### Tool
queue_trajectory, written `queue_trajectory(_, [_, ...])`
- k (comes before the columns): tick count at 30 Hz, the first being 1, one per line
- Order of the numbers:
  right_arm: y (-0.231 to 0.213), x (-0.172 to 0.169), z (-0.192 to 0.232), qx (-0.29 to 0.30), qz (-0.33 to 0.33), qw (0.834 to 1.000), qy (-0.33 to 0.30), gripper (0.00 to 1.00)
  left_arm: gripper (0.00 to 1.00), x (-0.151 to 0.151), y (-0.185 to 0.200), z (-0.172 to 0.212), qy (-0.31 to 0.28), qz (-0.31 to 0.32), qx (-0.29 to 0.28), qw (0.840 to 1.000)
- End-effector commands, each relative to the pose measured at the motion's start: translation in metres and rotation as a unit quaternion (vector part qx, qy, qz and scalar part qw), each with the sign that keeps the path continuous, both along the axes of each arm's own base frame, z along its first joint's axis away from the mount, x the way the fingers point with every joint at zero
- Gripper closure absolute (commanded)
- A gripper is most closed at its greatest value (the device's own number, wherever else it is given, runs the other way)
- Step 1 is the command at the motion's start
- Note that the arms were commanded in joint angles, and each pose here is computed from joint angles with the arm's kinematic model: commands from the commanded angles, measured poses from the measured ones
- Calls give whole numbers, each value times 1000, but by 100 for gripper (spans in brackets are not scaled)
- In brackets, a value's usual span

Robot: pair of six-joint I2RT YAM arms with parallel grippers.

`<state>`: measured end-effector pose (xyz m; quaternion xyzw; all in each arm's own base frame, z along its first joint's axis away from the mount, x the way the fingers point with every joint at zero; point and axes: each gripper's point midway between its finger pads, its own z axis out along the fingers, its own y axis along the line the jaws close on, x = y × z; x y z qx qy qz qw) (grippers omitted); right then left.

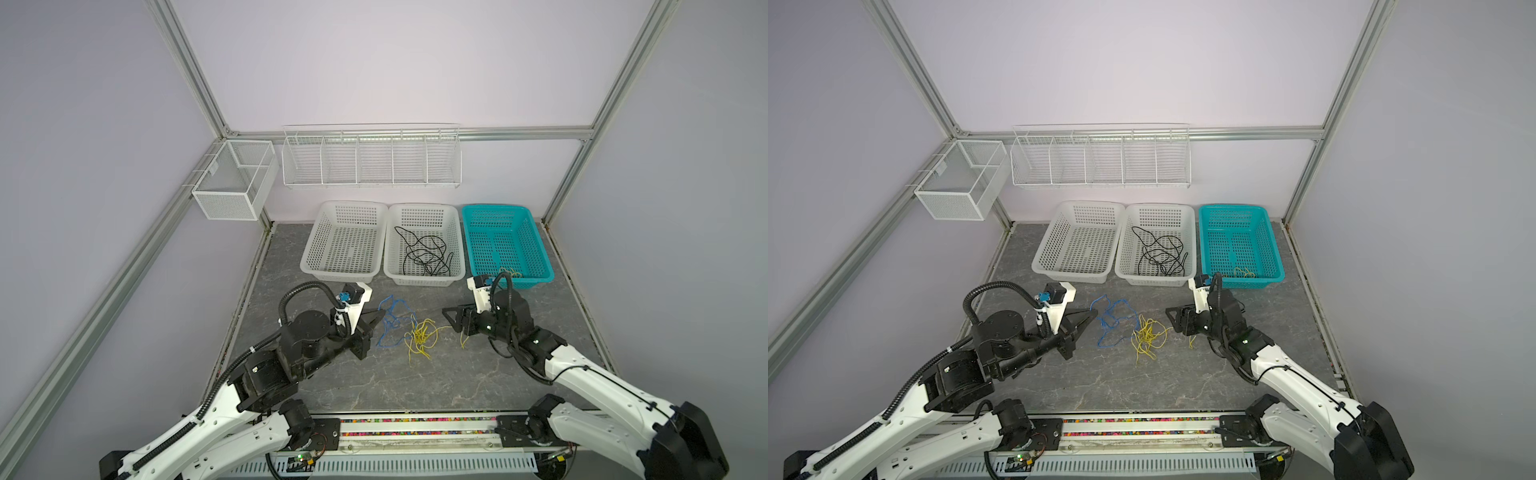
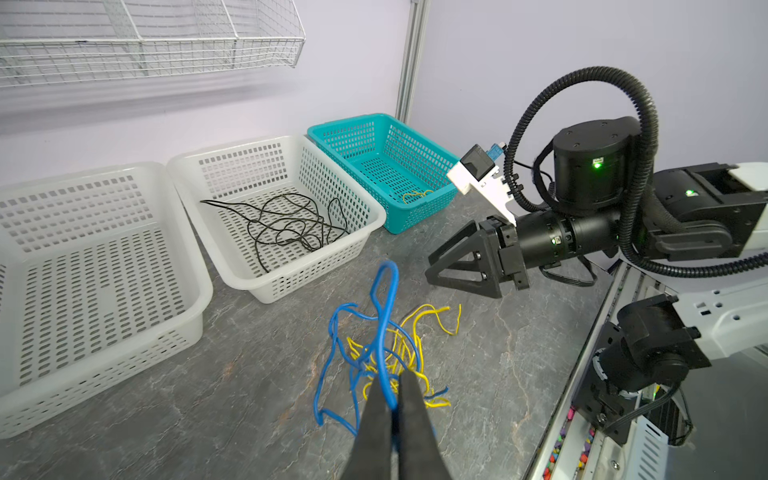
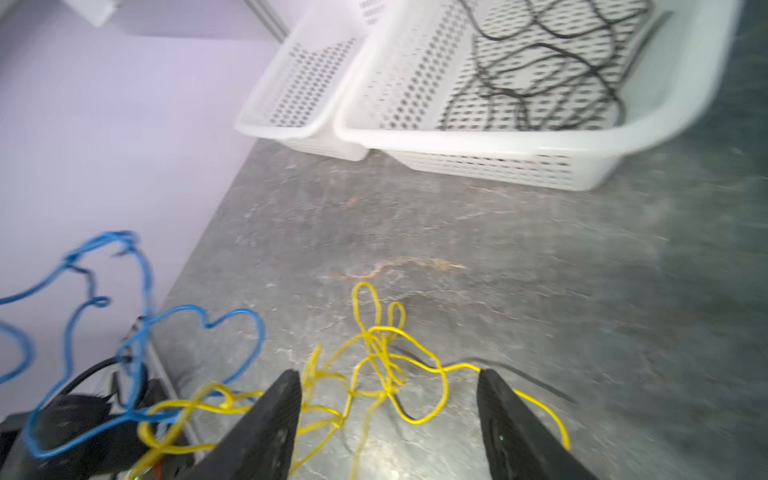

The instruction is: Untangle the cables

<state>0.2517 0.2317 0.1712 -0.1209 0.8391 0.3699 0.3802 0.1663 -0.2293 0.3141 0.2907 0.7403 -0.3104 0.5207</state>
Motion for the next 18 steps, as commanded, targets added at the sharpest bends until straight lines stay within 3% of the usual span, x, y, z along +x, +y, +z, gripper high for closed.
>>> queue_trajectory(1, [32, -13, 23, 41, 78, 995, -37, 30, 100, -1, -8, 8, -1, -15, -30, 999])
queue_trajectory(5, [54, -25, 31, 67, 126, 989, -40, 29, 100, -2, -15, 6, 8, -23, -44, 999])
queue_trajectory(14, [72, -25, 24, 66, 139, 988, -33, 30, 100, -1, -26, 2, 22, -36, -60, 997])
queue_trajectory(16, [74, -24, 20, 63, 138, 988, -31, 32, 100, -1, -27, 4, 22, -38, -65, 997])
queue_trajectory(18, [77, -24, 16, 59, 140, 988, -25, 42, 100, -2, -27, 7, 20, -38, -72, 996])
